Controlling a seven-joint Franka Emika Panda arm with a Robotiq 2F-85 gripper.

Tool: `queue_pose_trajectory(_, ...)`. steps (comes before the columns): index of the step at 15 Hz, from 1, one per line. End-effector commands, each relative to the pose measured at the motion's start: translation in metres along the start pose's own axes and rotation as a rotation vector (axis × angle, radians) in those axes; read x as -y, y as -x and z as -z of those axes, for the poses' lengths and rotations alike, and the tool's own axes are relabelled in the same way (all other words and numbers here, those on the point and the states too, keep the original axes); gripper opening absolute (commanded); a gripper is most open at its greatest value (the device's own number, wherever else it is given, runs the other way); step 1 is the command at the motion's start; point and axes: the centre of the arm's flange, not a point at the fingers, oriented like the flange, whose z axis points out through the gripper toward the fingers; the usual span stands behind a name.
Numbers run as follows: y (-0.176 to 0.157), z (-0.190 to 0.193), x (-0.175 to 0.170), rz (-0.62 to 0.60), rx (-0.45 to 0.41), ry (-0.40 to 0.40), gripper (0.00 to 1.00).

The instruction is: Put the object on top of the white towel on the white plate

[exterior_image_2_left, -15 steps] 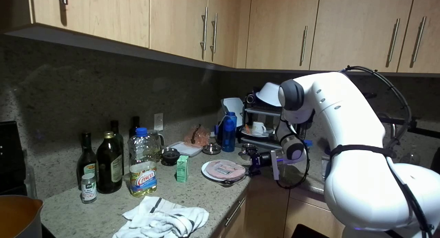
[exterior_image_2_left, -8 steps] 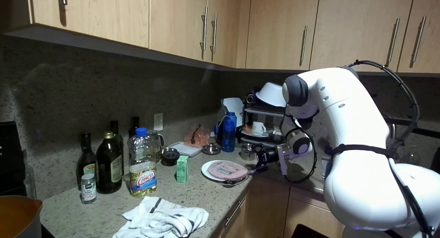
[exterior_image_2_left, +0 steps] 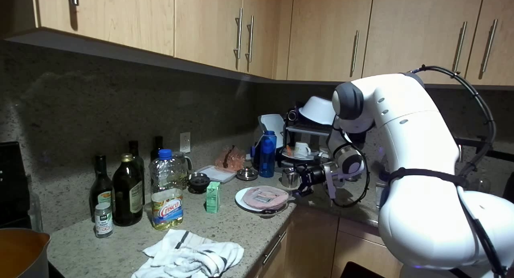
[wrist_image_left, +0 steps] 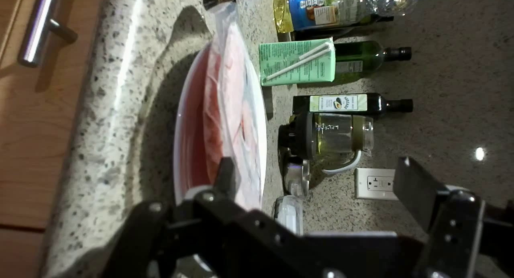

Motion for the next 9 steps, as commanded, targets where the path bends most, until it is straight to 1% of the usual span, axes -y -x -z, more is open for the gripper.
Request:
queue_pose_trajectory(1,0.004,-0.006,0.028,-0.015,0.021,-0.002,1.00)
queue_pose_trajectory(4,0.001,-0.016,0.032,-0.035,0.054,0.024,1.00)
queue_pose_trajectory(9,0.004,-0.022,0.031,-0.079,0.132,0.144,1.00)
